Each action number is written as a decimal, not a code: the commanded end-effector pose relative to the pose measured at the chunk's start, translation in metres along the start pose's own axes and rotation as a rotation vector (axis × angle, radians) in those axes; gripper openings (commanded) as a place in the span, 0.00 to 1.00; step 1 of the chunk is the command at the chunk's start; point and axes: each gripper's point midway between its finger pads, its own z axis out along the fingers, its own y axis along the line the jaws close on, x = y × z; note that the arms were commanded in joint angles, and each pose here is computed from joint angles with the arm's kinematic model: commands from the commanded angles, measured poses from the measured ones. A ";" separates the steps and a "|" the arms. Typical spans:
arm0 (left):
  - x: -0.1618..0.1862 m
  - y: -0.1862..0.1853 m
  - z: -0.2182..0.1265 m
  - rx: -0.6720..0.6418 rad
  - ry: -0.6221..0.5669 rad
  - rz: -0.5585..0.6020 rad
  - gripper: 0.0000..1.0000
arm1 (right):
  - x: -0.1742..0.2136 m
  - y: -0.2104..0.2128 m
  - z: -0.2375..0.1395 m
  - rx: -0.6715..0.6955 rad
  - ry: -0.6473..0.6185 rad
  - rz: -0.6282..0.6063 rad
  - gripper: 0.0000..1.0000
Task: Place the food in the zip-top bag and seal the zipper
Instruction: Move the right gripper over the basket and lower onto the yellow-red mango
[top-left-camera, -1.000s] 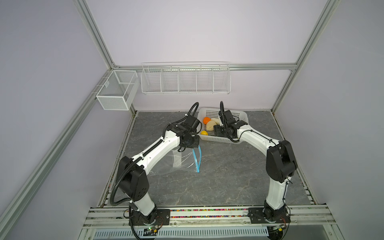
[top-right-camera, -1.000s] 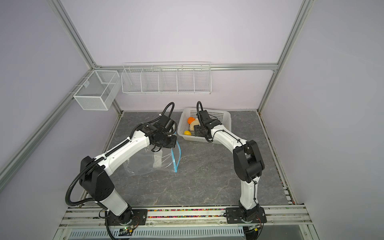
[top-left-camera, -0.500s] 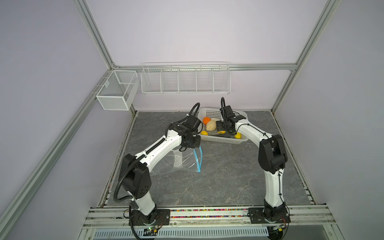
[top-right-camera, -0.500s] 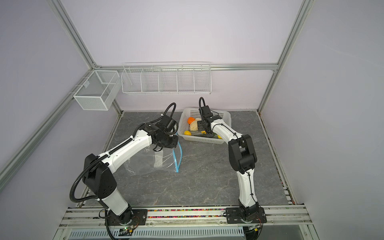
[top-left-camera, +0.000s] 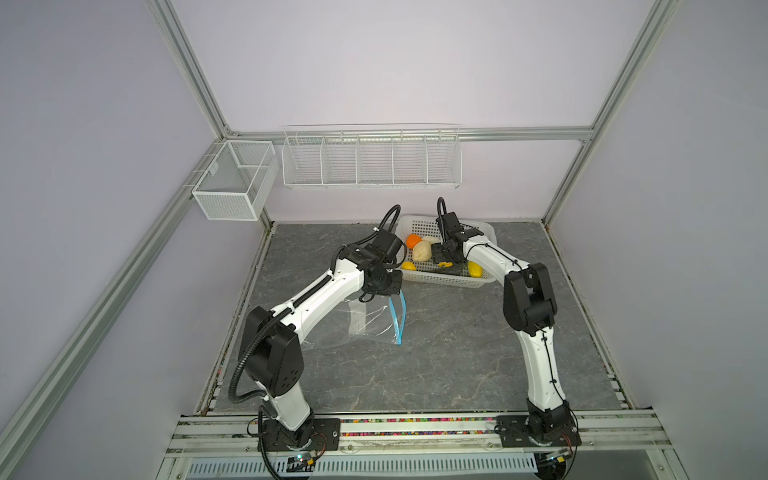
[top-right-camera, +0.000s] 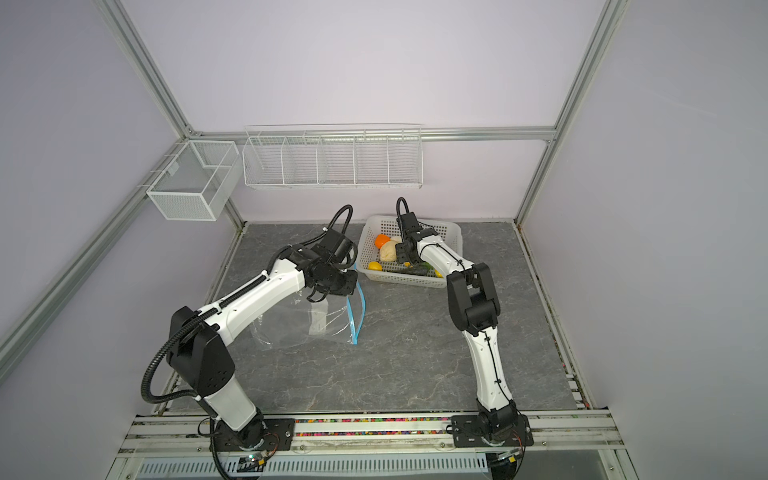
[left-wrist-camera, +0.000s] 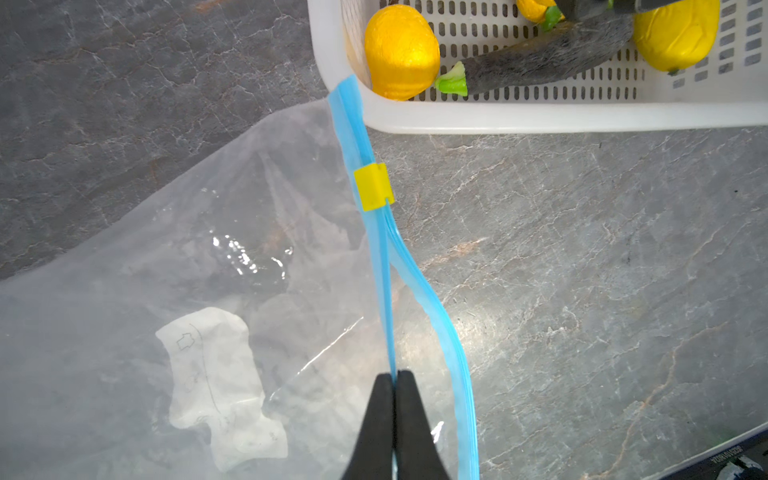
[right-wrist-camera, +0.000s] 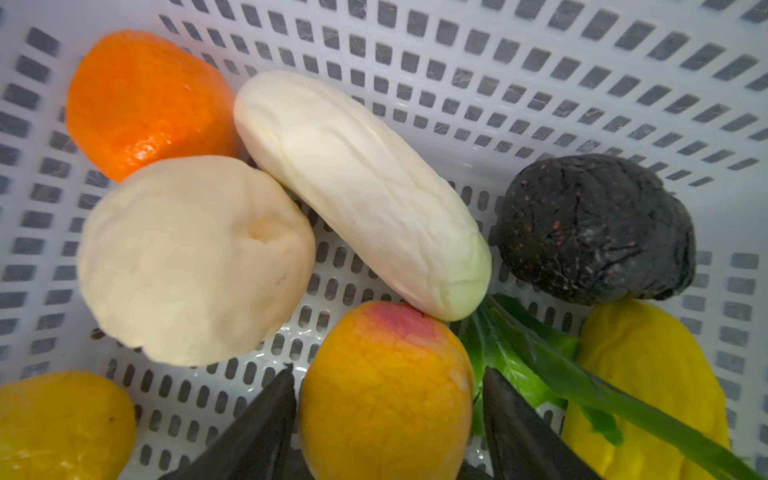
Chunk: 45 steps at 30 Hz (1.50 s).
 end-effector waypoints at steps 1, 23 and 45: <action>-0.005 -0.003 -0.001 0.008 -0.005 0.002 0.00 | 0.004 0.000 0.006 -0.002 0.025 -0.021 0.75; -0.004 -0.001 -0.002 0.002 -0.013 0.000 0.00 | 0.009 0.003 0.016 -0.008 0.053 -0.016 0.74; -0.005 0.002 -0.002 0.010 -0.018 -0.035 0.00 | -0.014 -0.001 -0.021 -0.019 -0.053 -0.041 0.65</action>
